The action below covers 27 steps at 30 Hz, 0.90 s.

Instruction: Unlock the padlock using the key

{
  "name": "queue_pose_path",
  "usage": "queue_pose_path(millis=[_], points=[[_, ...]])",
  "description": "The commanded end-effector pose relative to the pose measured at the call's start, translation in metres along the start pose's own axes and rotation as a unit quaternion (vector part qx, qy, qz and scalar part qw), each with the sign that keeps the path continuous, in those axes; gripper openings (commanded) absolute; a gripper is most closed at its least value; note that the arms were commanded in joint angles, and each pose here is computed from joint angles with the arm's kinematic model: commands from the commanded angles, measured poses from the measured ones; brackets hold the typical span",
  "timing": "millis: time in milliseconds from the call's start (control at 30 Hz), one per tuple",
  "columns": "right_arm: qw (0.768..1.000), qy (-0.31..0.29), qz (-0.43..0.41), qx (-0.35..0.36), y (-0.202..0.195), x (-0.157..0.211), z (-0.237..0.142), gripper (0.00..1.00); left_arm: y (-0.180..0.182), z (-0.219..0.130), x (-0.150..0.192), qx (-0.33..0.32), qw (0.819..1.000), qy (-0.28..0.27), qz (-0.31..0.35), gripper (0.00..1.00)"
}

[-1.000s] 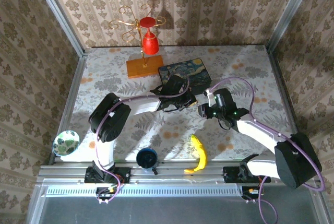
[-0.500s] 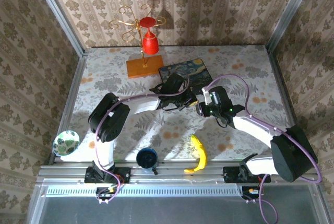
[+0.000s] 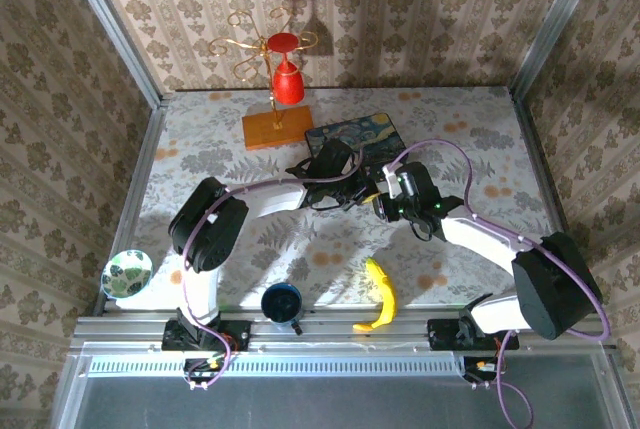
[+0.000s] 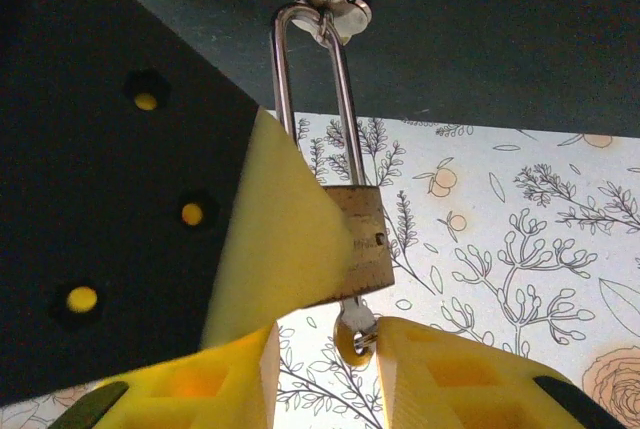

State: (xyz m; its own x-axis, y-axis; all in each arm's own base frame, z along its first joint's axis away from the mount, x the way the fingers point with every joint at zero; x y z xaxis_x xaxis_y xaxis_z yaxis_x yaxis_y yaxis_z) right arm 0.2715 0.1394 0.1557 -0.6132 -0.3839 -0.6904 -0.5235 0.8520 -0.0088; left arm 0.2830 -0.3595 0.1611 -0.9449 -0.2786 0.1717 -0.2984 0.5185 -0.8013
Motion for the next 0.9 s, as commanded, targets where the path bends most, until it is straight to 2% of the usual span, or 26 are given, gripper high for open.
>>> queue_pose_path(millis=[0, 567, 867], points=[[1.0, -0.003, -0.012, 0.009, 0.0, -0.0081, 0.0003, 0.32, -0.0373, -0.0183, 0.0036, 0.064, 0.997, 0.009, 0.03, 0.0], [1.0, -0.016, -0.005, 0.014, -0.0012, -0.0142, 0.0073, 0.23, -0.0348, -0.0153, 0.0039, 0.063, 0.997, 0.03, 0.018, 0.0], [0.999, -0.029, 0.006, 0.018, -0.0017, -0.0174, 0.0028, 0.11, -0.0337, -0.0149, 0.0045, 0.062, 0.997, 0.032, 0.017, 0.0]])
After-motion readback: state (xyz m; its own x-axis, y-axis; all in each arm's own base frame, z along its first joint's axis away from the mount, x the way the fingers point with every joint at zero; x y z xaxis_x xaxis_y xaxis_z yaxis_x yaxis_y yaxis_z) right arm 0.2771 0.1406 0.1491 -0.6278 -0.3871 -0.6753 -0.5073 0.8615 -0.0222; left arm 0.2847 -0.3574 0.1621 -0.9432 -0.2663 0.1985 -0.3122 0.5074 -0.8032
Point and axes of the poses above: each hand's point on the last joint's axis, 136 mm out from that joint toward the fingers, its own z axis out along the fingers, its own y axis along the line the jaws close on, x = y × z, the point moved 9 cm from there along -z, back along the fingers, and after that the axes turned 13 degrees about -z, right-handed, at the moved point
